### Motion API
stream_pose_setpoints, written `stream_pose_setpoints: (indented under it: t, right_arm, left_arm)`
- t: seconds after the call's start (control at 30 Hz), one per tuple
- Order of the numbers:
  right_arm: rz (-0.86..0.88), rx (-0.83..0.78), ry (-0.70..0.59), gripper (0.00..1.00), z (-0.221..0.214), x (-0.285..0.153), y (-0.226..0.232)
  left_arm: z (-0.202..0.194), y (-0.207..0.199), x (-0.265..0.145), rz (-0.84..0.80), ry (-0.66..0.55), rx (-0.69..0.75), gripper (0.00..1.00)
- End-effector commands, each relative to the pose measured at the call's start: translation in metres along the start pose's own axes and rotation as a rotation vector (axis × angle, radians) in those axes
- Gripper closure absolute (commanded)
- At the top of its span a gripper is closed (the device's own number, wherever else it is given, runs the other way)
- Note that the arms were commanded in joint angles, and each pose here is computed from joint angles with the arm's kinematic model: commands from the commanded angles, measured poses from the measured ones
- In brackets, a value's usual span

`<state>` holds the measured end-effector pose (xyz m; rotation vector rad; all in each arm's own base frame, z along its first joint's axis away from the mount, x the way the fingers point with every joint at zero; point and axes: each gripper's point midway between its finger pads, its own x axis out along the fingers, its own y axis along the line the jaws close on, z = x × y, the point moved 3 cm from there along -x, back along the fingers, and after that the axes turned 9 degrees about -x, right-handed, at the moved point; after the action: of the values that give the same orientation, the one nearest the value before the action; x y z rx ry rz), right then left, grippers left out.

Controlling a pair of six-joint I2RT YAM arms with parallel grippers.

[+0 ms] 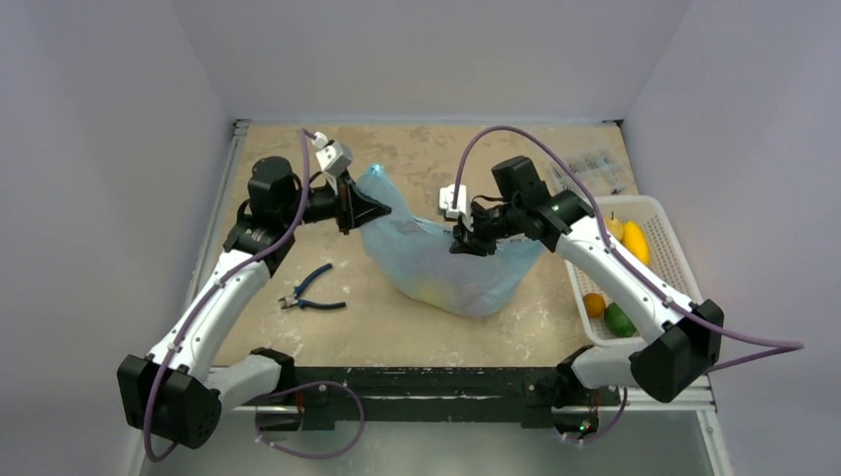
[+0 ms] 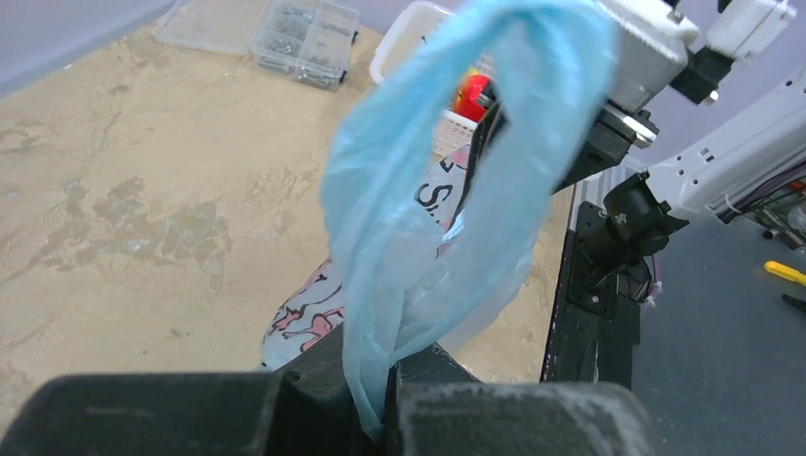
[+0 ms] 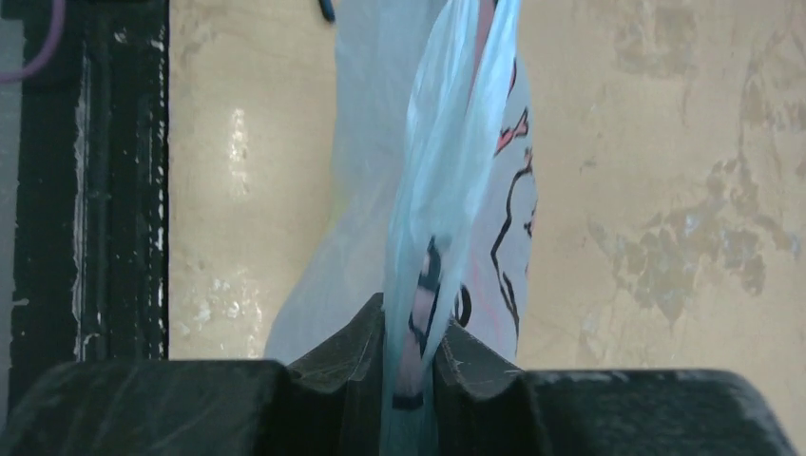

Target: Place the fake fruits into the plastic bag and tie a complex knot

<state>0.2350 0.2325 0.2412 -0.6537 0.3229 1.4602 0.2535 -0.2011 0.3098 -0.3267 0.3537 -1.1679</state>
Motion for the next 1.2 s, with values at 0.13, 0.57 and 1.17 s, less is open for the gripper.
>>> stream_pose_setpoints:
  t: [0.13, 0.57, 1.17]
  right_arm:
    - [0.021, -0.008, 0.213, 1.0, -0.054, -0.011, 0.005]
    - [-0.073, -0.042, -0.293, 0.01, 0.097, -0.058, -0.018]
    - [-0.398, 0.159, -0.184, 0.01, 0.006, -0.188, 0.01]
  left_arm:
    - [-0.004, 0.005, -0.012, 0.012, 0.008, -0.005, 1.0]
    - [-0.011, -0.008, -0.006, -0.113, 0.078, 0.086, 1.0]
    - [0.001, 0.031, -0.016, -0.054, 0.126, 0.132, 1.0]
